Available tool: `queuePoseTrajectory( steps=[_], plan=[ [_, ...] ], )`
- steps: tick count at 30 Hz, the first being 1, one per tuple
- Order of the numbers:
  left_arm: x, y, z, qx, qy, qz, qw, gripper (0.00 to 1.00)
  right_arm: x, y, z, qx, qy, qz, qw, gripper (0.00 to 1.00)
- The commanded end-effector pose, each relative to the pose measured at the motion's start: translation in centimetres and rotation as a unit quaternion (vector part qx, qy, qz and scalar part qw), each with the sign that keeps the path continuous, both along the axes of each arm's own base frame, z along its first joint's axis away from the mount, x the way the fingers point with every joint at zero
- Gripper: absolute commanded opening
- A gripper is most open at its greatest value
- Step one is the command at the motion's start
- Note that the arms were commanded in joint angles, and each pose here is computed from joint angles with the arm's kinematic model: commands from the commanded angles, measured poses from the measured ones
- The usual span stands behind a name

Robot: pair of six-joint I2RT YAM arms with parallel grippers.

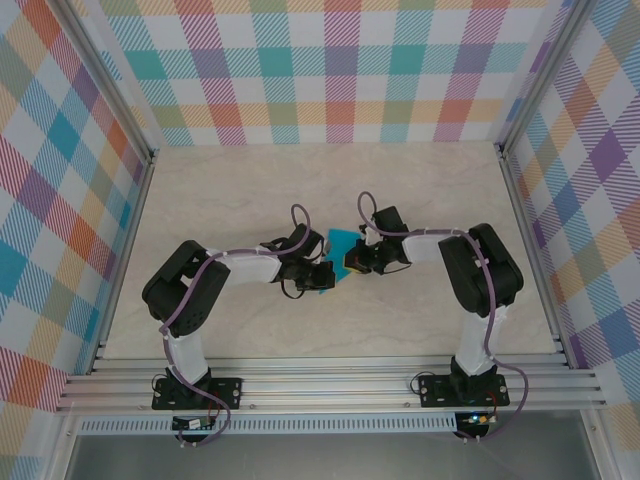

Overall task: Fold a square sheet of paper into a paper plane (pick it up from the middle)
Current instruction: Third fold the triangle at the center of the table.

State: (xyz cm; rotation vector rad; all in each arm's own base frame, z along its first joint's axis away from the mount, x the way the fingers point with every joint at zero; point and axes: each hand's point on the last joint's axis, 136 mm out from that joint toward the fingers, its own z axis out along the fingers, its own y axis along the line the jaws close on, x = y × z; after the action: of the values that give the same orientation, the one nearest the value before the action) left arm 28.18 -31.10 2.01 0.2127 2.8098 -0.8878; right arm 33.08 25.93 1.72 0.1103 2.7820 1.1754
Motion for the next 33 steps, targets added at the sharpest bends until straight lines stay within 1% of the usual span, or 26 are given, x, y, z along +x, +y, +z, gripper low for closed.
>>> queuePoseTrajectory(
  steps=[1,5,9,13,16,24,27,33],
  plan=[
    [-2.4,2.9,-2.5,0.065,0.040,0.004,0.997,0.00,1.5,-1.4,0.0,0.011,-0.028,-0.017,0.999,0.01],
    [-2.4,2.8,-2.4,0.062,0.040,0.002,0.997,0.00,2.7,-2.9,0.2,0.035,-0.032,-0.039,0.998,0.03],
    [-2.4,2.7,-2.2,0.058,0.040,-0.001,0.998,0.00,3.0,-2.9,2.6,0.050,-0.049,-0.033,0.997,0.04],
    [-2.4,2.5,-2.2,0.055,0.040,-0.001,0.998,0.00,2.6,-2.6,4.8,0.058,-0.063,-0.020,0.996,0.05],
    [-2.3,2.5,-2.1,0.054,0.038,-0.002,0.998,0.00,1.5,-1.2,5.4,0.070,-0.059,-0.002,0.996,0.04],
    [-2.2,2.3,-2.0,0.052,0.037,-0.004,0.998,0.00,-1.6,2.6,3.0,0.065,-0.019,0.043,0.997,0.01],
    [-2.3,2.3,-2.0,0.052,0.038,-0.005,0.998,0.00,-1.9,2.7,1.8,0.057,-0.004,0.042,0.997,0.01],
    [-2.2,2.5,-1.4,0.051,0.032,-0.004,0.998,0.01,-2.4,1.7,-1.1,0.012,0.024,0.038,0.999,0.00]
  ],
)
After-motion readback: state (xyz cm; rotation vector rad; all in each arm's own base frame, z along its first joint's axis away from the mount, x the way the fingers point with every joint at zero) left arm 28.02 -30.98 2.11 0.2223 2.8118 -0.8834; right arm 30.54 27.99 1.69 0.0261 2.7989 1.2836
